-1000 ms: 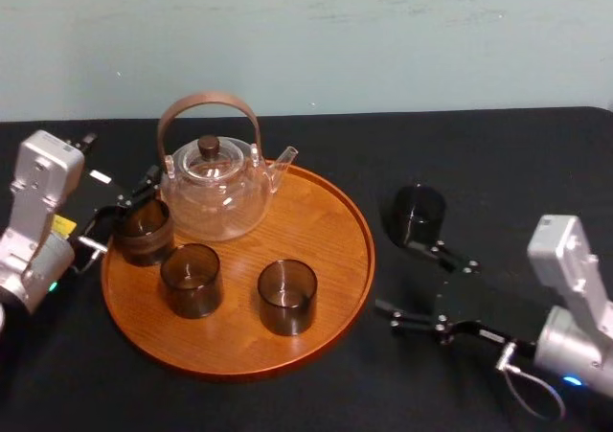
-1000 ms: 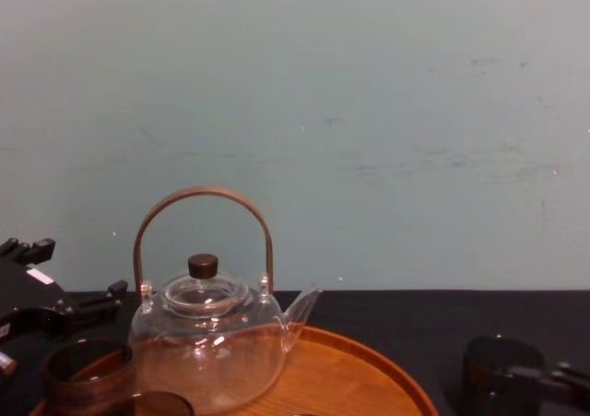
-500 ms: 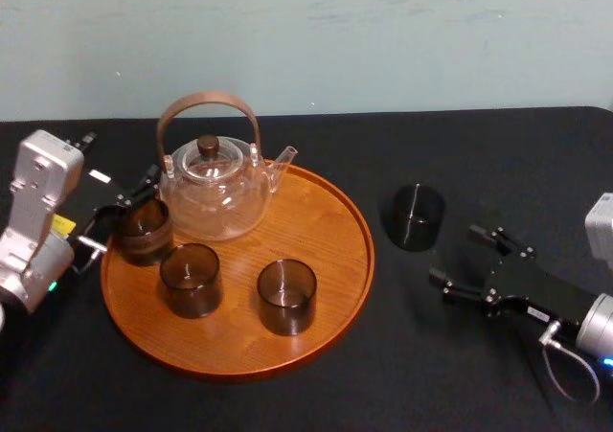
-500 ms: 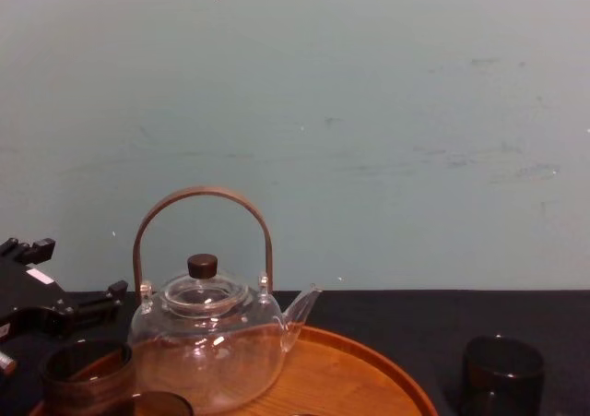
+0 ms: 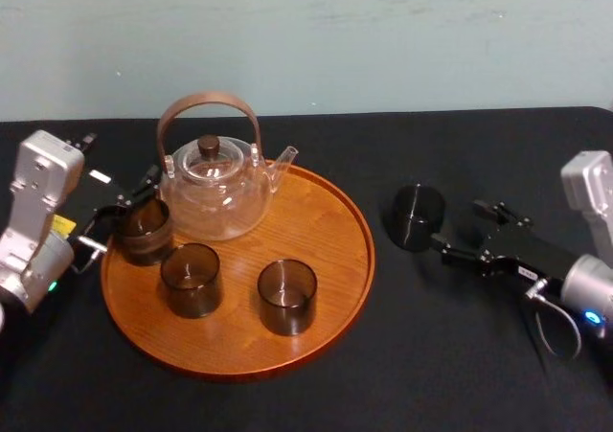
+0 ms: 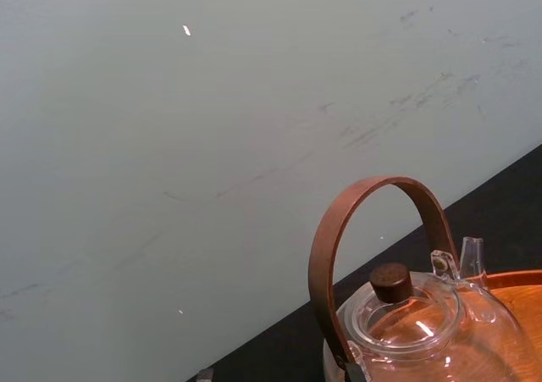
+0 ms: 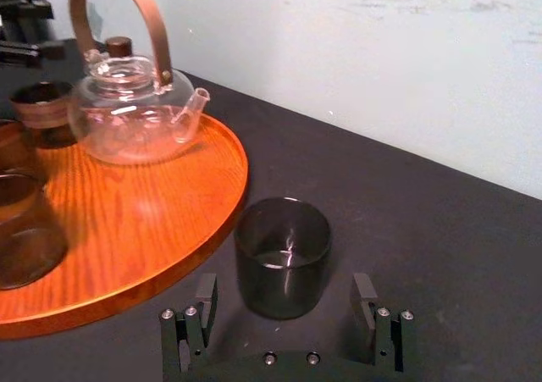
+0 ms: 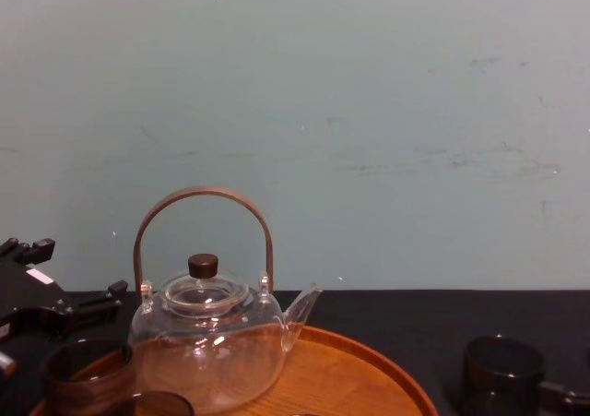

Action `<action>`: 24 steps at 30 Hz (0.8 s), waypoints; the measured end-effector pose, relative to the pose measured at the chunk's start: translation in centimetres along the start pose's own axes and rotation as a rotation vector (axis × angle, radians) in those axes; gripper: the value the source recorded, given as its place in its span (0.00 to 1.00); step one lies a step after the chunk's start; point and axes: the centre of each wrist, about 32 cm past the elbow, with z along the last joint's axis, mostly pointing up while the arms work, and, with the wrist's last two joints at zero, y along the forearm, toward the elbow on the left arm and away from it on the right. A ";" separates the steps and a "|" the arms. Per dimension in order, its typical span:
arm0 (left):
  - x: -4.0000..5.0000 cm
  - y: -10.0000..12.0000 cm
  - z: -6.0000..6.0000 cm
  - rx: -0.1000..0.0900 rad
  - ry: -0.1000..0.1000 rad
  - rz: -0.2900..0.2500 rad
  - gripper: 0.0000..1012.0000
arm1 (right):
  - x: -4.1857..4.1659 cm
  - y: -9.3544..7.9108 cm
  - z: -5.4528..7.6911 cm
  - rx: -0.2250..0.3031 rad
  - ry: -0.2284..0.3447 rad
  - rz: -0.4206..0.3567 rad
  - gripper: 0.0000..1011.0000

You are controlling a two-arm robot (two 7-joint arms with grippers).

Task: Pick up the glass from the table and place it on the tray.

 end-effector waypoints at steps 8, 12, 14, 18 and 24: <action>0.00 0.0 0.0 0.000 0.000 0.000 0.99 | 0.71 2.2 0.4 -0.038 -0.011 -0.008 0.99; 0.00 0.0 0.0 0.000 0.000 0.000 0.99 | 0.75 3.2 0.5 -0.050 -0.022 -0.003 0.99; 0.00 0.0 0.0 0.000 0.000 0.000 0.99 | 0.75 3.4 0.5 -0.054 -0.025 -0.001 0.99; 0.00 0.0 0.0 0.000 0.000 0.000 0.99 | 0.78 4.2 0.5 -0.059 -0.030 0.006 0.99; 0.00 0.0 0.0 0.000 0.000 0.000 0.99 | 0.89 5.2 0.6 -0.060 -0.034 0.015 0.99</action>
